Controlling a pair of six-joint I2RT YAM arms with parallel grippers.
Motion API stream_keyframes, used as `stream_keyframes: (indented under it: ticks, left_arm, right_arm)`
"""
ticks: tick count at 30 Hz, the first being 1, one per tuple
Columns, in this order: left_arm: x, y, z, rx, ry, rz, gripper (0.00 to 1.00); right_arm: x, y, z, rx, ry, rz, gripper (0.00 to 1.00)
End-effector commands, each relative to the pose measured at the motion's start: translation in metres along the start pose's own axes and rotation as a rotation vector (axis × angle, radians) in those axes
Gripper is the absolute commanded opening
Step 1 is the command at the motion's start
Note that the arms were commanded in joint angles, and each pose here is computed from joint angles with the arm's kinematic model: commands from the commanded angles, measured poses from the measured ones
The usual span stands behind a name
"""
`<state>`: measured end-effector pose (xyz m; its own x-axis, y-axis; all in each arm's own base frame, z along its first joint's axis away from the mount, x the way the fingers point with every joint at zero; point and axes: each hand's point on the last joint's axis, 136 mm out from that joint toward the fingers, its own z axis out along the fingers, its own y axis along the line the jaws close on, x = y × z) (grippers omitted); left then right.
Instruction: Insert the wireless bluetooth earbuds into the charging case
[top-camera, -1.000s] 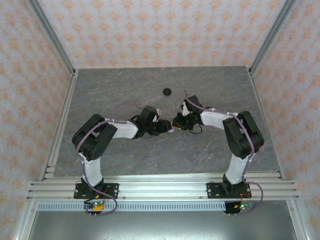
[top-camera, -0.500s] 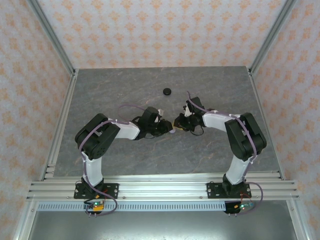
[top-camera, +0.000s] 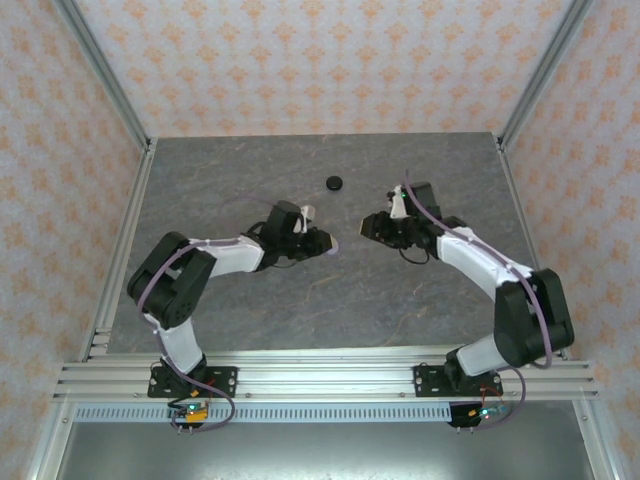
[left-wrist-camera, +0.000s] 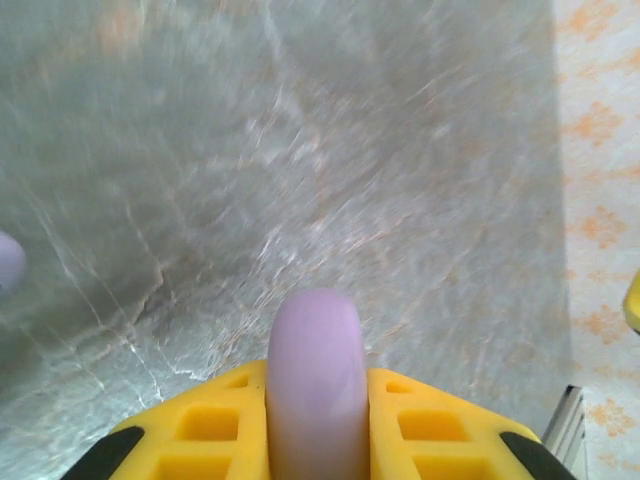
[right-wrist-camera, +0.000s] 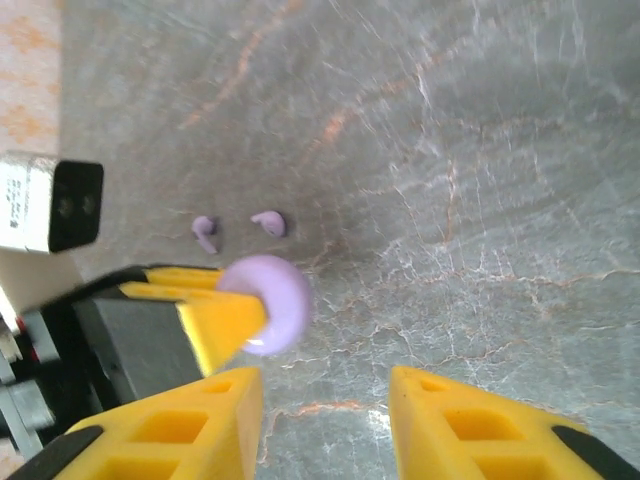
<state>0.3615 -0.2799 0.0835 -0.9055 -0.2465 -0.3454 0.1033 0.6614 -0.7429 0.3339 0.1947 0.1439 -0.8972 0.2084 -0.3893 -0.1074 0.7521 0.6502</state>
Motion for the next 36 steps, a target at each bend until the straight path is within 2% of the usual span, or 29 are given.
stream_keyframes:
  ticks: [1, 4, 8, 14, 22, 36]
  left_arm:
    - [-0.016, -0.037, -0.035, 0.097, -0.014, 0.18, 0.17]
    - [-0.02, -0.07, -0.061, 0.158, -0.005, 0.345, 0.17]
    - [-0.015, -0.117, -0.094, 0.305, 0.008, 0.522, 0.18]
    - [-0.005, -0.155, -0.131, 0.426, 0.013, 0.676, 0.18]
    - [0.008, -0.179, -0.145, 0.512, 0.031, 0.743, 0.17]
    - [0.031, -0.198, -0.153, 0.559, 0.093, 0.829, 0.17]
  right_arm:
    - [0.001, 0.024, -0.029, -0.075, -0.002, -0.138, 0.4]
    - [0.001, 0.057, -0.054, -0.178, 0.001, -0.259, 0.4]
    - [0.003, 0.099, -0.088, -0.314, -0.012, -0.401, 0.4]
    - [0.013, 0.135, -0.116, -0.466, 0.008, -0.501, 0.41]
    - [0.028, 0.148, -0.122, -0.521, 0.052, -0.573, 0.46]
    - [0.038, 0.158, -0.117, -0.545, 0.106, -0.616, 0.47]
